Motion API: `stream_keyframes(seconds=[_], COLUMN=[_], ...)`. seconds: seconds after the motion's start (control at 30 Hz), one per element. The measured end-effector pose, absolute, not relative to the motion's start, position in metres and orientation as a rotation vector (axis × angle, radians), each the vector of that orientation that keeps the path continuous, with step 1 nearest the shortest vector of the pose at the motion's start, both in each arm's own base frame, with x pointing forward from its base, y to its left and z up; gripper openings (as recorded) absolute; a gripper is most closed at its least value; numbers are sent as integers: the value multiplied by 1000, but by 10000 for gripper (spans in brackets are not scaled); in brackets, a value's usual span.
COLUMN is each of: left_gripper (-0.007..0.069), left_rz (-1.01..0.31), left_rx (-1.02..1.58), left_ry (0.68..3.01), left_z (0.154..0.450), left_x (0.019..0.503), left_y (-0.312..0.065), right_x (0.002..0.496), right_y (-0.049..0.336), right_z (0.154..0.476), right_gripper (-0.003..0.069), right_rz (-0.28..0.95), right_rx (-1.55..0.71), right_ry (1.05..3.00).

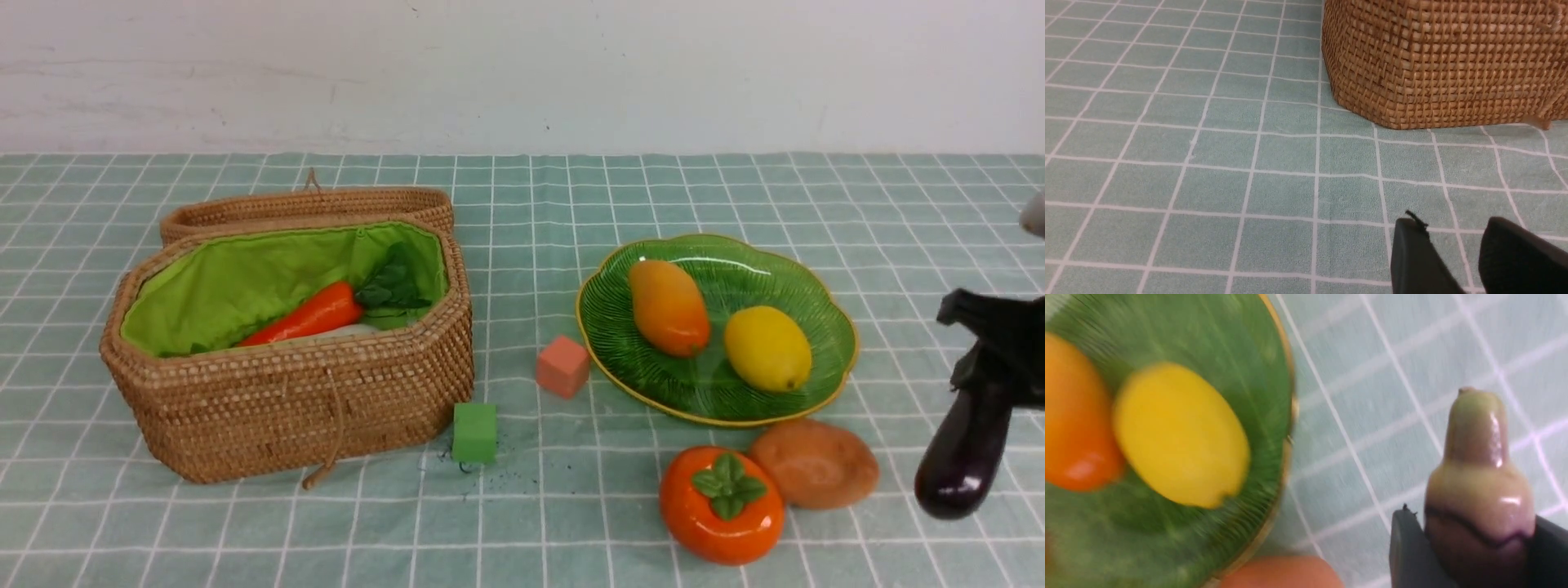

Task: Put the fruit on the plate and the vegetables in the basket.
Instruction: Grab an eggplant with your right arm and place it in the basket on the left.

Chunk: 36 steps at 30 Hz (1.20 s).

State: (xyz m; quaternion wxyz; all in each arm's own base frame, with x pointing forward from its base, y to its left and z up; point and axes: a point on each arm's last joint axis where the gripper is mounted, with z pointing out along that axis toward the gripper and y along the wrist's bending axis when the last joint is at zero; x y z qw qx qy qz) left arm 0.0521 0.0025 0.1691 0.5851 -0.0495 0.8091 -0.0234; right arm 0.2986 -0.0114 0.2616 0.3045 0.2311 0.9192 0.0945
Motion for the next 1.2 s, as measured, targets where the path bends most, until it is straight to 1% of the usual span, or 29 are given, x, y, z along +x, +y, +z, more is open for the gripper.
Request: stream_keyframes(seconds=[0.1, 0.2, 0.3, 0.33, 0.37, 0.47, 0.5, 0.53, 0.63, 0.73, 0.83, 0.87, 0.9, 1.07, 1.1, 1.17, 1.2], left_gripper=[237, 237, 237, 237, 237, 239, 239, 239, 239, 239, 239, 239, 239, 239, 239, 239, 239], left_rz=[-54, -54, -54, -54, -54, -54, -54, -54, -54, -54, -54, -54, -54, -54, -54, -54, -54], left_rx=[-116, -116, -116, -116, -116, -116, -116, -116, -116, -116, -116, -116, -116, -116, -116, -116, -116], left_ry=[1887, 1887, 1887, 1887, 1887, 1887, 1887, 1887, 1887, 1887, 1887, 1887, 1887, 1887, 1887, 1887, 1887], left_z=[169, 169, 169, 169, 169, 169, 169, 169, 169, 169, 169, 169, 169, 169, 169, 169, 169], left_x=[52, 52, 52, 52, 52, 52, 52, 52, 52, 52, 52, 52, 52, 52, 52, 52, 52], left_y=[3, 3, 3, 3, 3, 3, 3, 3, 3, 3, 3, 3, 3, 3, 3, 3, 3], right_x=[299, 306, 314, 314, 319, 332, 332, 341, 358, 366, 376, 376, 379, 388, 389, 391, 391], right_y=[-8, 11, 53, 56, 76, 114, 119, 143, 194, 219, 274, 277, 295, 346, 348, 363, 364], right_z=[291, 324, 356, 357, 367, 376, 379, 382, 384, 381, 376, 375, 369, 334, 331, 306, 305], right_gripper=[281, 281, 281, 281, 281, 281, 281, 281, 281, 281, 281, 281, 281, 281, 281, 281, 281], right_rz=[266, 315, 427, 433, 480, 561, 574, 620, 703, 739, 807, 808, 821, 822, 820, 797, 795], right_rx=[546, 401, 193, 179, 99, -20, -36, -91, -194, -228, -295, -299, -318, -361, -360, -394, -398], right_ry=[2339, 2262, 2196, 2192, 2173, 2155, 2145, 2134, 2103, 2075, 1964, 1958, 1915, 1794, 1791, 1794, 1793])
